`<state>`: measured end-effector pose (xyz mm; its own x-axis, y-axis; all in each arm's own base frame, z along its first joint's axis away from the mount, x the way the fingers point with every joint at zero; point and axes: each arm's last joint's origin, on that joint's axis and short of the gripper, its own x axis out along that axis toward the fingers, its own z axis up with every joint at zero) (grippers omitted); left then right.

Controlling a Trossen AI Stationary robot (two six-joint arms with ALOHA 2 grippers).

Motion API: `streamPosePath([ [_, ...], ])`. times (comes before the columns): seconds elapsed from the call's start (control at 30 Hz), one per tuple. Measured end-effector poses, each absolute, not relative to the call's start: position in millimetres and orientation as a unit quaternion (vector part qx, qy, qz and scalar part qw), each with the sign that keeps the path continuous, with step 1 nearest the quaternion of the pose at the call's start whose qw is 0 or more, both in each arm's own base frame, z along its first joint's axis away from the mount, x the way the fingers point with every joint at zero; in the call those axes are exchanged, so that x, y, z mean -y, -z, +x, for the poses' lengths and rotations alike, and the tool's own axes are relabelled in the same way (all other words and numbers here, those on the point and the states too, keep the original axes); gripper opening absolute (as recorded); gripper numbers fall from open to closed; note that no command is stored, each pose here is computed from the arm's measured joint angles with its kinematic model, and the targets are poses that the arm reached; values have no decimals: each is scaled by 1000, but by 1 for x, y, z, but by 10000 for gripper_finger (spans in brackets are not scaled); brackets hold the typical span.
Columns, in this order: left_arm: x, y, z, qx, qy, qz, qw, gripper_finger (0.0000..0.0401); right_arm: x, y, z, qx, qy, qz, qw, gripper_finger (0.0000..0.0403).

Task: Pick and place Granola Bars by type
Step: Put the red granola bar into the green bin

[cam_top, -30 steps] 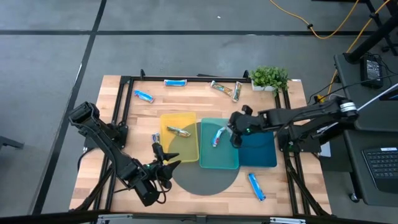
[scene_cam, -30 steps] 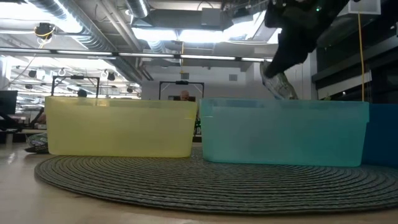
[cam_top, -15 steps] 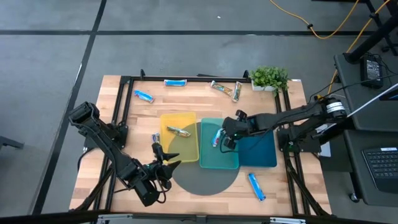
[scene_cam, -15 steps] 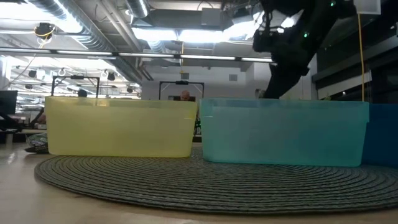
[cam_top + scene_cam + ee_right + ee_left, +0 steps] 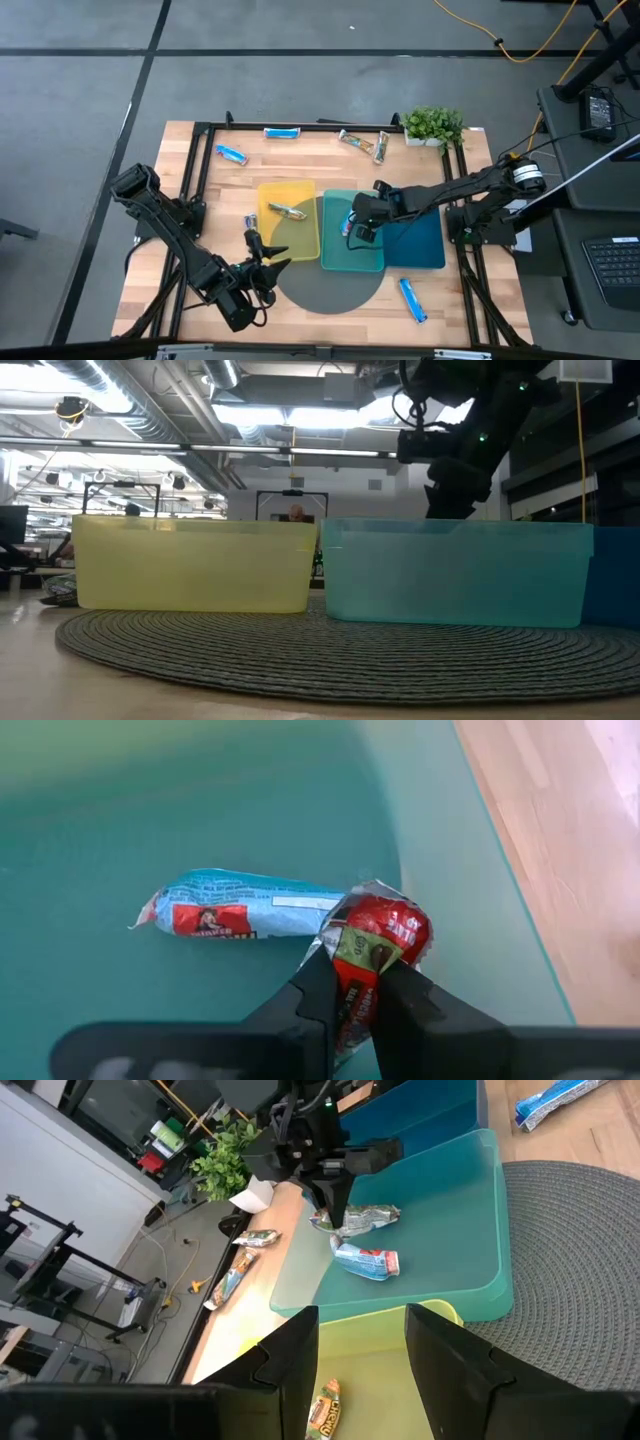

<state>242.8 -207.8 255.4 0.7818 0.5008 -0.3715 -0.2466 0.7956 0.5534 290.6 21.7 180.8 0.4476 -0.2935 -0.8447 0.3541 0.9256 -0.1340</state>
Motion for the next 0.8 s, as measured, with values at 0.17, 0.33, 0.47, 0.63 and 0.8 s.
streamPosePath([
  [0.17,208,-255,243,-259,-205,245,911,143,-22,-181,290,-490,188,33,851,49],
  [0.33,208,-255,243,-259,-205,245,911,143,-22,-181,290,-490,185,30,851,49],
  [0.47,208,-255,243,-259,-205,245,911,143,-22,-181,290,-491,184,29,851,49],
  [0.63,208,-255,243,-259,-205,245,911,143,-23,-181,291,-498,161,41,851,66],
  [0.8,208,-255,243,-259,-205,245,911,143,-24,-181,291,-499,157,42,851,119],
])
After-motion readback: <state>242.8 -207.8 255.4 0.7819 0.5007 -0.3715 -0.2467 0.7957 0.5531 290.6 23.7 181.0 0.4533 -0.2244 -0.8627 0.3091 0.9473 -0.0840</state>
